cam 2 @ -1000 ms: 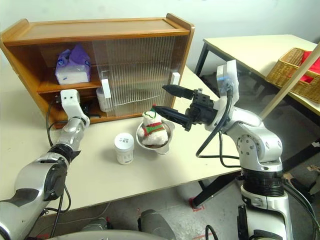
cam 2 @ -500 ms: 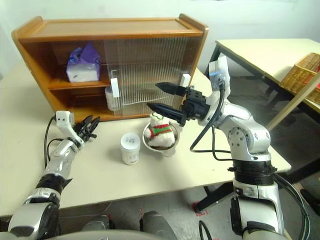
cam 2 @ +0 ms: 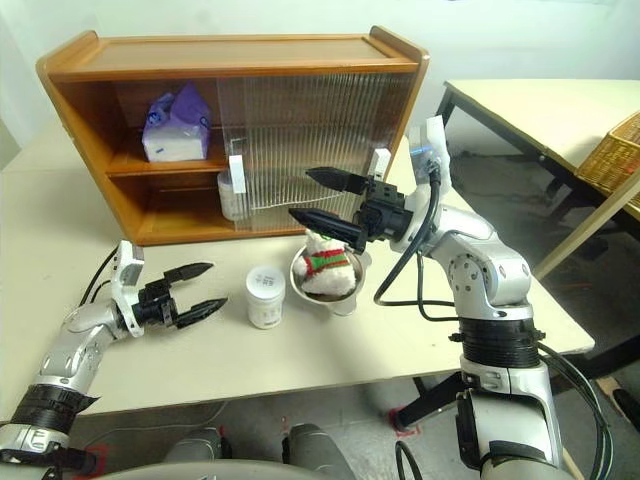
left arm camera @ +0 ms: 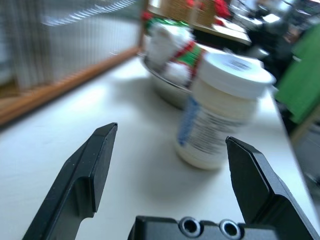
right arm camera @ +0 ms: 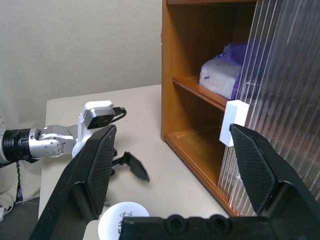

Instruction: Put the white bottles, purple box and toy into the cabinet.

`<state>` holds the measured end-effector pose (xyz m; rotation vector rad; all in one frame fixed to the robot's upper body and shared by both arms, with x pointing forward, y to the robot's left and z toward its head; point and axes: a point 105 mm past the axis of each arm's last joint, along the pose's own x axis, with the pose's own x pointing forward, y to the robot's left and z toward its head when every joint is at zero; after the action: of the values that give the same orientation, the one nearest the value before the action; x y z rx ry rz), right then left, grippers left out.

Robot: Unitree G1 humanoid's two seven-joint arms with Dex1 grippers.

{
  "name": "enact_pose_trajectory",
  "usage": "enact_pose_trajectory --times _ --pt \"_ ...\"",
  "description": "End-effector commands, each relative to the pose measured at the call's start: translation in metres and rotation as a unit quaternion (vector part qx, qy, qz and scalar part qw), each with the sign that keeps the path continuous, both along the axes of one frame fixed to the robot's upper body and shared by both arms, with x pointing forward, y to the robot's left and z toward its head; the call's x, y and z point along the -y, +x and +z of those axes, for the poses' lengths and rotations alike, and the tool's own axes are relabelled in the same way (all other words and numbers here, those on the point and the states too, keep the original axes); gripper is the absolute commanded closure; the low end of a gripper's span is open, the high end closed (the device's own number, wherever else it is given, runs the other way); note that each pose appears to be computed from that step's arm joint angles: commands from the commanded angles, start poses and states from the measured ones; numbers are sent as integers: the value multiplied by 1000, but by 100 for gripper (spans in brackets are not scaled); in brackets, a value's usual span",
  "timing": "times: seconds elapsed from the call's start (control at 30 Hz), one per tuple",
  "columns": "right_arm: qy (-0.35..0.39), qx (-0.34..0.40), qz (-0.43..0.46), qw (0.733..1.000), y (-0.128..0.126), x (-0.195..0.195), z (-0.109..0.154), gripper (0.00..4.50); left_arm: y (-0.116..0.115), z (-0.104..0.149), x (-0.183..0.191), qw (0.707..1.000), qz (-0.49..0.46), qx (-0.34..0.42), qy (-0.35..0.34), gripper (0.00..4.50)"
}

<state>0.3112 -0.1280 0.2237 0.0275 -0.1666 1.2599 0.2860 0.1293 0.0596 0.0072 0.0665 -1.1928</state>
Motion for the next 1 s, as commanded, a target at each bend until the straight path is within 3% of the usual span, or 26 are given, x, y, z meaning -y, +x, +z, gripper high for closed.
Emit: enact_pose_trajectory --times 0.03,0.27,1.0 --pt "-3 11 1 1000 -1 0 5 0 -10 -4 8 998 -53 0 15 2" --pt "-5 12 -3 1000 -2 2 5 0 -13 -10 23 996 -89 7 22 2" --pt "-8 11 -23 1000 -10 8 6 0 8 -24 54 996 -86 12 18 2"
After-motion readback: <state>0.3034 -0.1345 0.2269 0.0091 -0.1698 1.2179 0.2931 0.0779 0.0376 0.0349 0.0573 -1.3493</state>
